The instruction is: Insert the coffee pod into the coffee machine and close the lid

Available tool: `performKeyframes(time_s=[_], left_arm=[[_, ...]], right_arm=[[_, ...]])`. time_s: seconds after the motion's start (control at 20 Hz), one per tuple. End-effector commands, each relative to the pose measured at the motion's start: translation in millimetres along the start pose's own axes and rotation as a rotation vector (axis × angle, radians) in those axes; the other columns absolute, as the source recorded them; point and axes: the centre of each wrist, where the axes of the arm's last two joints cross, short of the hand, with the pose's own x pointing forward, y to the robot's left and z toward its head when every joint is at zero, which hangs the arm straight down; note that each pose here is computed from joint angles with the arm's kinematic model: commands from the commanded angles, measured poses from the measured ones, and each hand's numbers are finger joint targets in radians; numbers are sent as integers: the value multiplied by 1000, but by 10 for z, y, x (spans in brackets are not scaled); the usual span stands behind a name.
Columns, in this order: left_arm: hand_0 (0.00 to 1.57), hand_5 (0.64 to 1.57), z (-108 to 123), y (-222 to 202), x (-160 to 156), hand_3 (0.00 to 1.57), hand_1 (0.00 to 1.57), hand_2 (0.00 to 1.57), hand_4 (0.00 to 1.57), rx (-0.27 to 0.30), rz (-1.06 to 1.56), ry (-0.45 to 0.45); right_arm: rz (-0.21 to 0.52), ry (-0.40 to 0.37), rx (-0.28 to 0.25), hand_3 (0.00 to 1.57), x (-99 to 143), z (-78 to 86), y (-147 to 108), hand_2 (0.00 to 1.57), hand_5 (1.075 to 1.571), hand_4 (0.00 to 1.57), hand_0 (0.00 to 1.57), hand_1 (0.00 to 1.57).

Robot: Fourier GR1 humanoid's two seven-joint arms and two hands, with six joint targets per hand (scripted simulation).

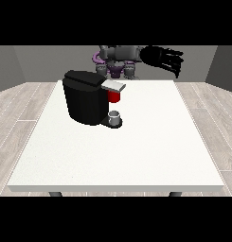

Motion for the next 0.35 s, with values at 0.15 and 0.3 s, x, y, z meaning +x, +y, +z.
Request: performKeyframes(time_s=[0.15, 0.3], left_arm=[[0, 1571, 285, 149, -206, 0, 0, 0, 266, 103, 15, 85], [0, 1571, 367, 232, -353, 0, 0, 0, 266, 162, 44, 145]], right_arm=[[-77, -79, 137, 0, -303, 255, 708, 0, 1571, 181, 0, 0], [-138, -87, 205, 0, -405, 475, 1047, 0, 1571, 259, 0, 0]])
